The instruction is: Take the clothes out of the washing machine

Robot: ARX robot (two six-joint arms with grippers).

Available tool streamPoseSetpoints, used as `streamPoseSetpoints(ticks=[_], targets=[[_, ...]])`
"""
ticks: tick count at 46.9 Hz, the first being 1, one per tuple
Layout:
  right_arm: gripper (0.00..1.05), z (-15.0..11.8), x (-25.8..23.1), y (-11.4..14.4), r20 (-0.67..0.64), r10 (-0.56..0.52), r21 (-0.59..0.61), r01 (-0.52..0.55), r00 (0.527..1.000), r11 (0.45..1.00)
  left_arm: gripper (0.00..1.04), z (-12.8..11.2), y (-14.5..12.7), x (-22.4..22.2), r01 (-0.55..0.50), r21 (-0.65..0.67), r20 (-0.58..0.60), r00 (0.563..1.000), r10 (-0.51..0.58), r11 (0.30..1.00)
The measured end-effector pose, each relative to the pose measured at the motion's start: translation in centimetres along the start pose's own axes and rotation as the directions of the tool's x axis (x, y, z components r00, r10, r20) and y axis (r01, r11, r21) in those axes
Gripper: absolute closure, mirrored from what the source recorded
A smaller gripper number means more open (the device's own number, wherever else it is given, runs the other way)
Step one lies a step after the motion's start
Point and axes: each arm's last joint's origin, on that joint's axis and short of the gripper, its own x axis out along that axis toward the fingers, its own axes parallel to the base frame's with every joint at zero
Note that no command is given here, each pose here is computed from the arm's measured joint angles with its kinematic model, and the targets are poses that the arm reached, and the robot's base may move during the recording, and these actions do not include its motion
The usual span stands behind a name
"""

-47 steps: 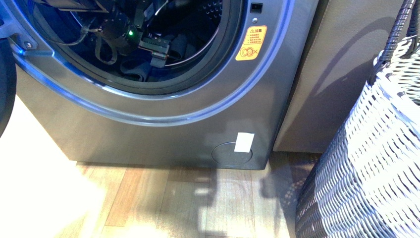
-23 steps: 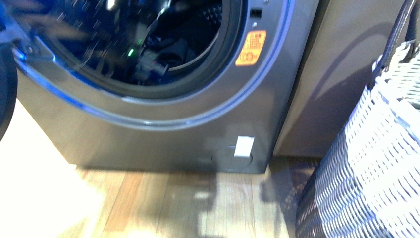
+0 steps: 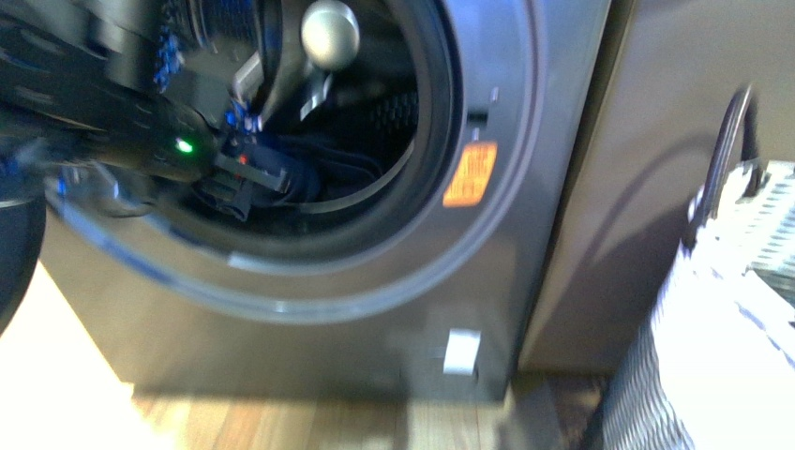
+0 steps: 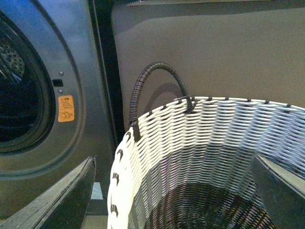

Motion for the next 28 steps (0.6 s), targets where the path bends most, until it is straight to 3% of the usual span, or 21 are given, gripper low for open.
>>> streamPoseSetpoints(ticks=[13, 28], targets=[[0.08, 0.0, 0.0, 0.0, 0.000, 0.000, 0.000, 0.000, 1.000, 1.000, 0.98, 6.6, 0.0, -10.3, 0.069, 0.027, 0.165, 0.984, -0.072, 0.997], [0.08, 0.0, 0.0, 0.0, 0.000, 0.000, 0.000, 0.000, 1.000, 1.000, 0.98, 13.8, -0.3, -16.5, 0.122, 0.086, 0.285, 0.948, -0.142, 0.989]])
